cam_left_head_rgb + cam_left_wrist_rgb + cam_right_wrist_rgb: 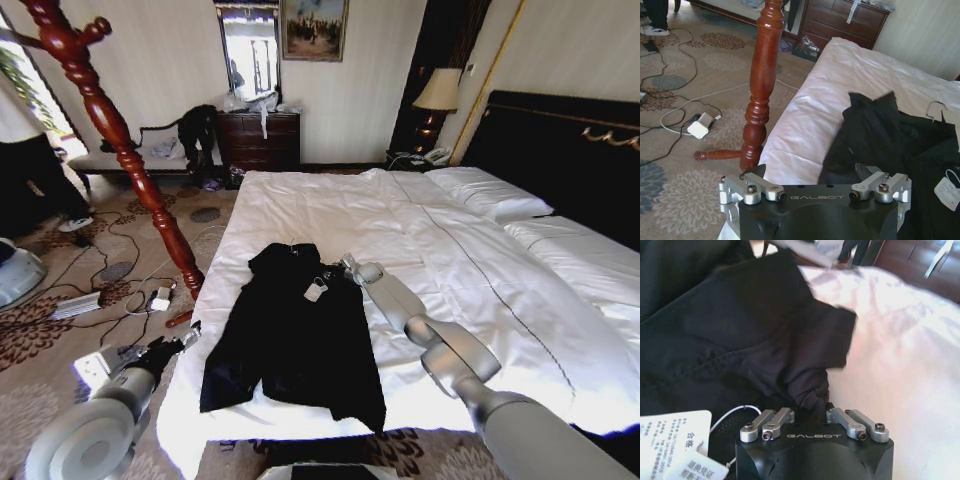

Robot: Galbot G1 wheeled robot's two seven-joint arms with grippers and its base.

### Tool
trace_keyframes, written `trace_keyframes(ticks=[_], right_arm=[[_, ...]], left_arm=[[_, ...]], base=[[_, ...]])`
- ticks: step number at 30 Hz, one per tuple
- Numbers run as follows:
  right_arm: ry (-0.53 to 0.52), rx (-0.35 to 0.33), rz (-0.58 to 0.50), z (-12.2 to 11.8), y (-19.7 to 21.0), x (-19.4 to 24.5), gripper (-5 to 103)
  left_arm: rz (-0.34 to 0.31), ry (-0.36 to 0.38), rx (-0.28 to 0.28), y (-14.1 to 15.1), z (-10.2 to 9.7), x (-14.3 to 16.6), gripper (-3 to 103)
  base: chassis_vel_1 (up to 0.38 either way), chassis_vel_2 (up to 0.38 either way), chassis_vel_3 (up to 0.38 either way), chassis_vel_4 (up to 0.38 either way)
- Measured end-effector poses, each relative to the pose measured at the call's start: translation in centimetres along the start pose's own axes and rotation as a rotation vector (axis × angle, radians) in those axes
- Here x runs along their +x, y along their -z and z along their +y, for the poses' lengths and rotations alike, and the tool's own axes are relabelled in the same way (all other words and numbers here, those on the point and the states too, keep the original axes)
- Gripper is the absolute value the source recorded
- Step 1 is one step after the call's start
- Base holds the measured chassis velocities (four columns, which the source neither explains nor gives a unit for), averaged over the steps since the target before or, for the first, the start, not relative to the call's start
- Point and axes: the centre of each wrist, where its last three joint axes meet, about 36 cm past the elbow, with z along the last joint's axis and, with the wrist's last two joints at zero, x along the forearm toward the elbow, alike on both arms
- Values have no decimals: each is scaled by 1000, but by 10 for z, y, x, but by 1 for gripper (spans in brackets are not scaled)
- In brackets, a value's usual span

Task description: Pick up the clothes from the bed and hang them on the clothes hanger.

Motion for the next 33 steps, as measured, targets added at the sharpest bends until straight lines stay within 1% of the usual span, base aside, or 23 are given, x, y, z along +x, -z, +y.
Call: trace_keyframes(ticks=[1,5,7,8,16,17,18,19,21,22,23,24,26,27,29,30,32,33], right_arm=[[-13,-1,-33,-1,2,4,19],[-31,3,-80,-1,6,10,19],[-34,18,-107,-1,9,13,19],[-34,18,-107,-1,9,13,19],[-10,90,-59,5,1,9,19],[-7,108,-47,6,-1,8,19],[-7,108,-47,6,-1,8,19],[-9,121,-39,7,-2,8,19],[-44,153,-18,9,-5,7,19],[-44,153,-18,9,-5,7,19],[-69,155,-10,10,-7,7,19],[-108,145,-1,10,-8,8,19],[-150,130,4,8,-8,10,19],[-150,130,4,8,-8,10,19],[-196,114,7,3,-9,15,19],[-225,106,3,-2,-9,21,19],[-229,107,1,-3,-10,23,19],[-231,112,-1,-6,-11,28,19]], left_arm=[[-3,-3,-1,1,0,0,100],[-6,-7,-3,2,-1,-1,100],[-10,-13,-3,4,-2,-1,100],[-10,-13,-3,4,-2,-1,100],[-14,-21,-5,6,-3,-2,100],[-20,-28,-8,7,-4,-2,100],[-20,-28,-8,7,-4,-2,100],[-29,-33,-11,10,-5,-5,100],[-49,-59,-19,21,-5,-19,100],[-49,-59,-19,21,-5,-19,100],[-56,-80,-21,29,-6,-26,100],[-55,-120,-12,42,-7,-39,100],[-61,-151,-3,57,-8,-53,100],[-61,-151,-3,57,-8,-53,100],[-76,-175,5,71,-8,-69,100],[-69,-196,10,79,-9,-85,100],[-66,-202,11,80,-10,-89,100],[-55,-211,13,81,-12,-99,100]], base=[[0,0,0,0],[0,0,0,0],[0,0,0,0],[0,0,0,0],[0,0,0,0],[0,0,0,0],[0,0,0,0],[0,0,0,0],[0,0,0,0],[0,0,0,0],[0,0,0,0],[0,0,0,0],[0,0,0,0],[0,0,0,0],[0,0,0,0],[0,0,0,0],[0,0,0,0],[0,0,0,0]])
